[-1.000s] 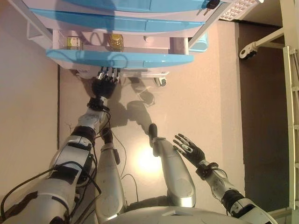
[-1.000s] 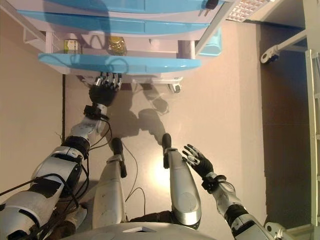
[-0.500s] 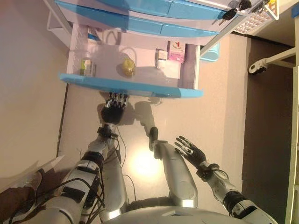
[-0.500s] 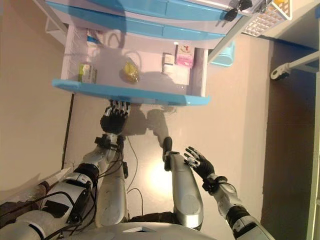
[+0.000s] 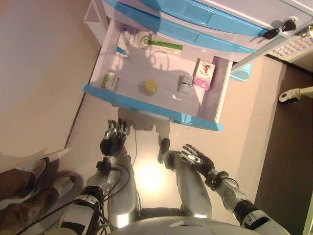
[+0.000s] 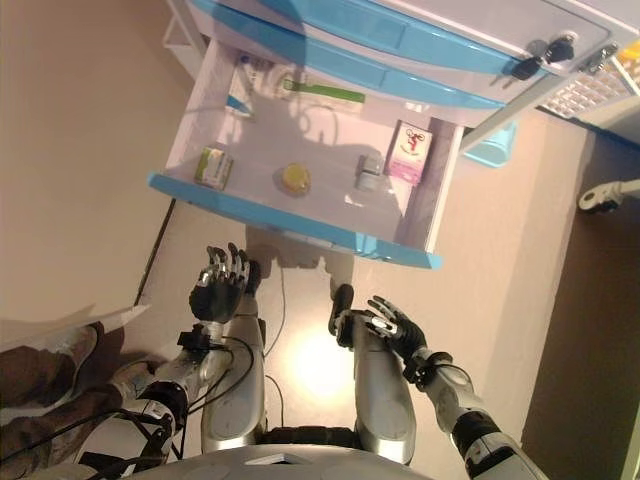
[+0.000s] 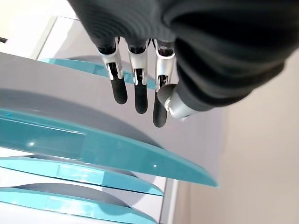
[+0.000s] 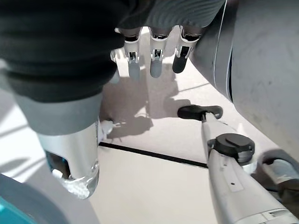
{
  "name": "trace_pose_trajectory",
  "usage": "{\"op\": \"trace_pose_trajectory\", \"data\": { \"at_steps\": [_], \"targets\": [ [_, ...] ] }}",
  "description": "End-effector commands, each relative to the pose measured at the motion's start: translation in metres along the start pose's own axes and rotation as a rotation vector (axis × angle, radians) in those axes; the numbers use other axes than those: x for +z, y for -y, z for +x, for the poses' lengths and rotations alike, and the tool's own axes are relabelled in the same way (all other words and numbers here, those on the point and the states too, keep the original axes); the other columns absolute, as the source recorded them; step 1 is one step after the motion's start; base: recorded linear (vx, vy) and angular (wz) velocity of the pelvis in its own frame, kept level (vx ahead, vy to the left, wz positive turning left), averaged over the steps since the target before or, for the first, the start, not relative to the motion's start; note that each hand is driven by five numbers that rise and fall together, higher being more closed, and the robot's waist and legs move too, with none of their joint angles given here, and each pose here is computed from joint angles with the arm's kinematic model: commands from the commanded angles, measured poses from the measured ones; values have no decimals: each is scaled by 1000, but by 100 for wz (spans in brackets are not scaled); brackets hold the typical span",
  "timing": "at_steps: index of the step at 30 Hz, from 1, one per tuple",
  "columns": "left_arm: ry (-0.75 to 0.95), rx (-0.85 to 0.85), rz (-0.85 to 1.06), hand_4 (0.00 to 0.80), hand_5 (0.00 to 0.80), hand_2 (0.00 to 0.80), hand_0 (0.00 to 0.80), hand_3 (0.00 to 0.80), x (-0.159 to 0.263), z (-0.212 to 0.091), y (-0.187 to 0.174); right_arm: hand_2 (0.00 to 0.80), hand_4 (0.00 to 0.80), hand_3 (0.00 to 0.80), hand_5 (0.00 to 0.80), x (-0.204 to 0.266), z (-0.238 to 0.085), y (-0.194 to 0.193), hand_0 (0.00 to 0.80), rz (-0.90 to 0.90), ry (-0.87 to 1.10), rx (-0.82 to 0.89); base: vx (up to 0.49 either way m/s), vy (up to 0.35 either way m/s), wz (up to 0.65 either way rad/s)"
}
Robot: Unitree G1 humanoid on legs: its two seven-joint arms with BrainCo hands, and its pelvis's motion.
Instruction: Open the drawer and pick up the medicine
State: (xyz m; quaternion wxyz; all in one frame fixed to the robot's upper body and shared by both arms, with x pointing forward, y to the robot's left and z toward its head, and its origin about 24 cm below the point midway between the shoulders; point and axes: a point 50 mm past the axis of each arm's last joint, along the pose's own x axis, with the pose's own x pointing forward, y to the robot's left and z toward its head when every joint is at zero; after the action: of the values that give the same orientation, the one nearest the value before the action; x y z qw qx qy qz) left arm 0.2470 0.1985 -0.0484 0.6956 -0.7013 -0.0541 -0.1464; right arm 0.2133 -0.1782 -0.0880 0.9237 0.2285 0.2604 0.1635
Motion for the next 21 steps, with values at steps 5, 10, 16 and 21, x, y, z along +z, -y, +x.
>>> {"op": "trace_pose_trajectory", "data": {
  "at_steps": [5, 10, 16, 21],
  "targets": [
    [-21, 169, -14, 690, 690, 690, 690, 690, 8, -34, -13, 0, 0, 0, 0, -13, -8, -3, 0, 40, 3, 10, 7, -64, 14],
    [0, 367, -26, 0, 0, 0, 0, 0, 17, -65, -26, 0, 0, 0, 0, -17, -13, 4, 0, 86, 16, -31, 12, -18, 14],
    [15, 616, 92, 0, 0, 0, 0, 0, 28, -94, -39, 0, 0, 0, 0, -30, -30, 34, 0, 106, -39, -304, 21, 34, 5],
    [-16, 700, 236, 0, 0, 0, 0, 0, 35, -108, -41, 0, 0, 0, 0, -25, -53, 66, 0, 191, 37, -577, 43, 59, 0]
  ]
}}
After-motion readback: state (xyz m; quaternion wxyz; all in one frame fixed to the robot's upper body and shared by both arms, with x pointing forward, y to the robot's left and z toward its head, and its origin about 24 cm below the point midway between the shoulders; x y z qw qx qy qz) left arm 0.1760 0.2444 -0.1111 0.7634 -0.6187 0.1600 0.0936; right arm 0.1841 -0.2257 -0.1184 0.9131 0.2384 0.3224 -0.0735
